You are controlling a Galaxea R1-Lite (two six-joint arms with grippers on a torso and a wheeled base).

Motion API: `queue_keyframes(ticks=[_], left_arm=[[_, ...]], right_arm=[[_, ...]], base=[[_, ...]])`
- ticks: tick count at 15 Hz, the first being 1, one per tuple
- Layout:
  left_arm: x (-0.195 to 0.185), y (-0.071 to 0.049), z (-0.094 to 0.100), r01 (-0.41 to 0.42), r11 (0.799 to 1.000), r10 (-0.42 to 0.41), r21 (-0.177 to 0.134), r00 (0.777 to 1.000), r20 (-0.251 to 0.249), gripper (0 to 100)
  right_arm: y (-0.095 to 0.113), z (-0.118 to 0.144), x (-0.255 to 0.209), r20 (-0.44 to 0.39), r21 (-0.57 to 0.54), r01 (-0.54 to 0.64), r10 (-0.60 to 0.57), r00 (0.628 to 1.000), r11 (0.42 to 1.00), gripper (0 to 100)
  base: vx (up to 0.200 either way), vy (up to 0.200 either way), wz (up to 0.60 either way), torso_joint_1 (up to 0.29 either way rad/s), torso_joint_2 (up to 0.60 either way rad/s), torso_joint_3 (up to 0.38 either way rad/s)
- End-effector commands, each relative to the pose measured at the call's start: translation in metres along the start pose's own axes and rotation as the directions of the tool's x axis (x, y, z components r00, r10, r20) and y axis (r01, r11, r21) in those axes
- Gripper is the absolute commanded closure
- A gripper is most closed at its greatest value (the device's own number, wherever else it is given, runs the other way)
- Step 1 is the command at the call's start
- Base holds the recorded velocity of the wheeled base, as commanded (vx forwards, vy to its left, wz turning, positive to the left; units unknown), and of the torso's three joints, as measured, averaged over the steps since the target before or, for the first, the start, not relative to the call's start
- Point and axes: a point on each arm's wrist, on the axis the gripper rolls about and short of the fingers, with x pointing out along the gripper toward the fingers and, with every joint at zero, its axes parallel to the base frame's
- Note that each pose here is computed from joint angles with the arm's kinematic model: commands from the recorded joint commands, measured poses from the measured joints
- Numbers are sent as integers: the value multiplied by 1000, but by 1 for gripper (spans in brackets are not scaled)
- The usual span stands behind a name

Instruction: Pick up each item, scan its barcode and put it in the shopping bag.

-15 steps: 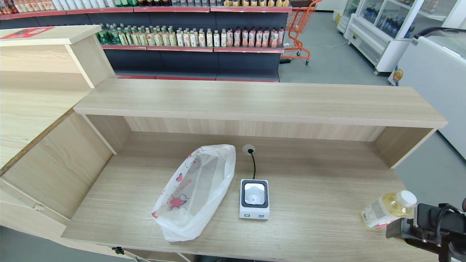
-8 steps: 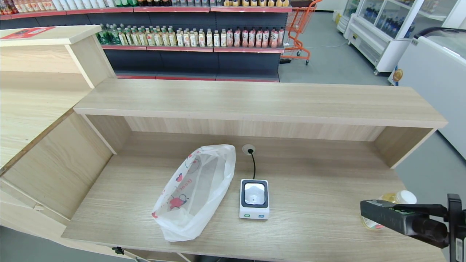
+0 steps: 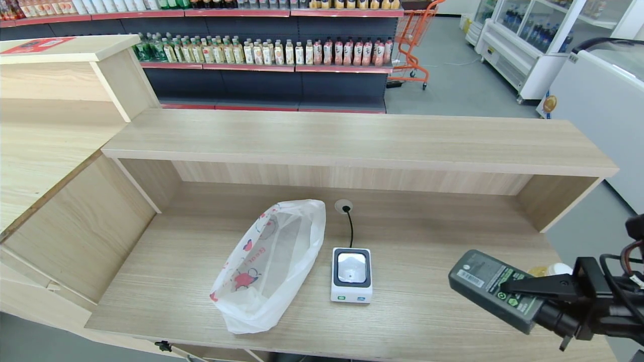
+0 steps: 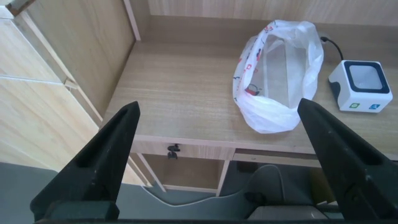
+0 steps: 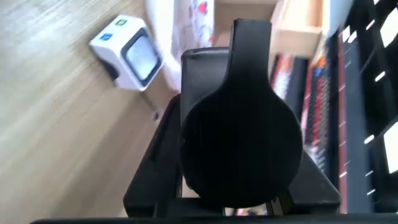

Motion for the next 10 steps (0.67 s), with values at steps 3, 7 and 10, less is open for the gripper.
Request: queue_keyframes(ticks=[3,7,10], left_arm=[[0,0,0,1,1000,-1,0,1000,0,0],[0,0,0,-1,1000,1,0,1000,0,0],[0,0,0,1,1000,-1,0,1000,0,0]], right_arm=[[-31,-14,60,257,-265,165,-95,962,950,100],[-49,-9,108,461,-247,325,-184,868,913,100],[-42,-1,118,501,-213,323,-181,846,922,100]], base=[[0,0,0,0,0,0],[0,0,0,0,0,0],[0,0,0,0,0,0]])
